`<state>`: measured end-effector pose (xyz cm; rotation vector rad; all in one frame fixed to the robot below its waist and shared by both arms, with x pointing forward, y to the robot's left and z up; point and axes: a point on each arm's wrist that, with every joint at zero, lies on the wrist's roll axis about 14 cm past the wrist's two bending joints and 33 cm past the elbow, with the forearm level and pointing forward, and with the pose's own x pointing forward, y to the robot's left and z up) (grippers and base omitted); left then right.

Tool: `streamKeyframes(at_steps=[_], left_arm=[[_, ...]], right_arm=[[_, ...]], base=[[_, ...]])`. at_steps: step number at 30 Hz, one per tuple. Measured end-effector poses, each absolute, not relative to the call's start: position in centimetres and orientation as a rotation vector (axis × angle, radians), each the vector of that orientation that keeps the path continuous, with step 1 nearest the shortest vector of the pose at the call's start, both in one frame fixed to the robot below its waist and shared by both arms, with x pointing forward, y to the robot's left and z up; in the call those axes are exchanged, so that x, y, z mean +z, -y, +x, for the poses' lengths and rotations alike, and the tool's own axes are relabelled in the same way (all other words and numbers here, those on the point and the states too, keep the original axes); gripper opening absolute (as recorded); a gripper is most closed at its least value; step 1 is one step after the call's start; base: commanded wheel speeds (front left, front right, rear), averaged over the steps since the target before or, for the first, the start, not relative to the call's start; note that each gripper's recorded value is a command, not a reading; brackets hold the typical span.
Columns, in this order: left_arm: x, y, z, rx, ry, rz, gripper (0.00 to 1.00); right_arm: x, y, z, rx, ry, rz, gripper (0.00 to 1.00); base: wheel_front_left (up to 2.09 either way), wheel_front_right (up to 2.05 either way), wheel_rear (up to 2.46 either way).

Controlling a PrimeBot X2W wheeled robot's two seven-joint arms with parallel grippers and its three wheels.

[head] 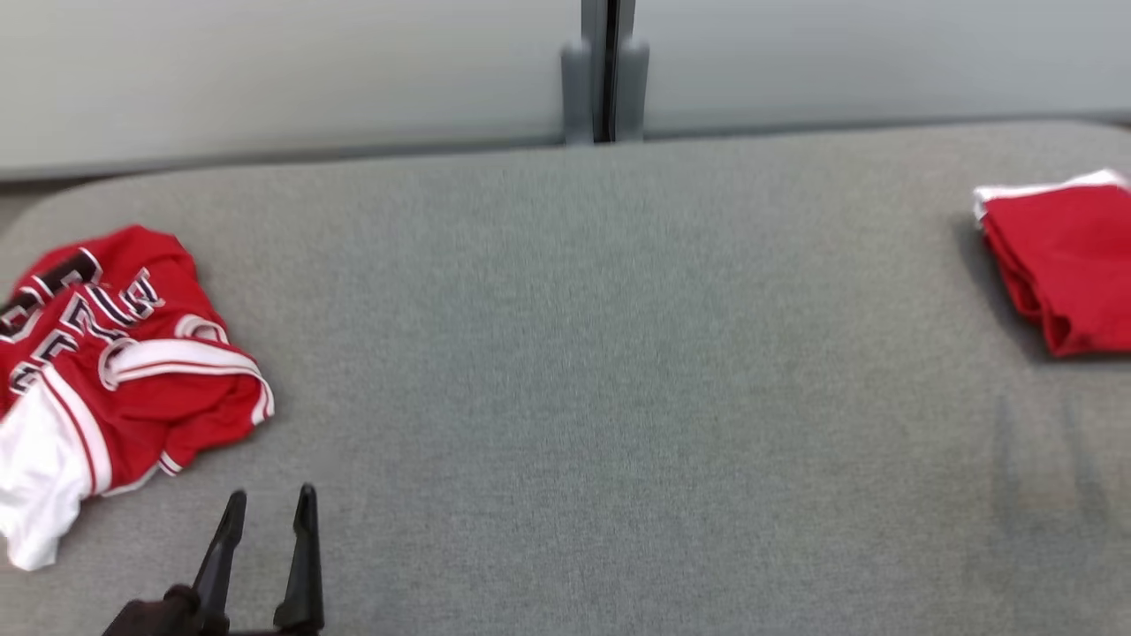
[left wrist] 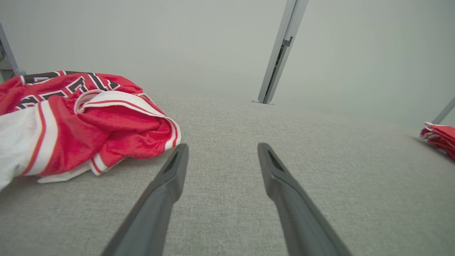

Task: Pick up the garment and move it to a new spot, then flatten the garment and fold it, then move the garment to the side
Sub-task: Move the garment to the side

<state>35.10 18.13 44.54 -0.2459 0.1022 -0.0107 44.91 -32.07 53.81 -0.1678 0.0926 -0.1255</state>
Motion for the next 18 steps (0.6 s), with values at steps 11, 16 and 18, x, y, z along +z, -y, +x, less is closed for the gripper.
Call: streamKeyframes(at_steps=[11,16,18], left_arm=[[46.0,-20.1,30.8,0.05,-0.049,-0.243,1.0],[46.5,-20.4,30.3,0.062,-0.027,-0.256,1.0],[46.6,-20.1,30.3,0.054,-0.021,-0.26,1.0]], right_arm=[[51.5,21.9,36.3,-0.008,0.081,-0.001,1.0],[48.1,20.1,34.1,0.007,0.001,0.043,1.0],[47.2,19.7,33.5,0.016,-0.024,0.049,1.0]], base=[[0.0,0.0,0.0],[0.0,0.0,0.0],[0.0,0.0,0.0]])
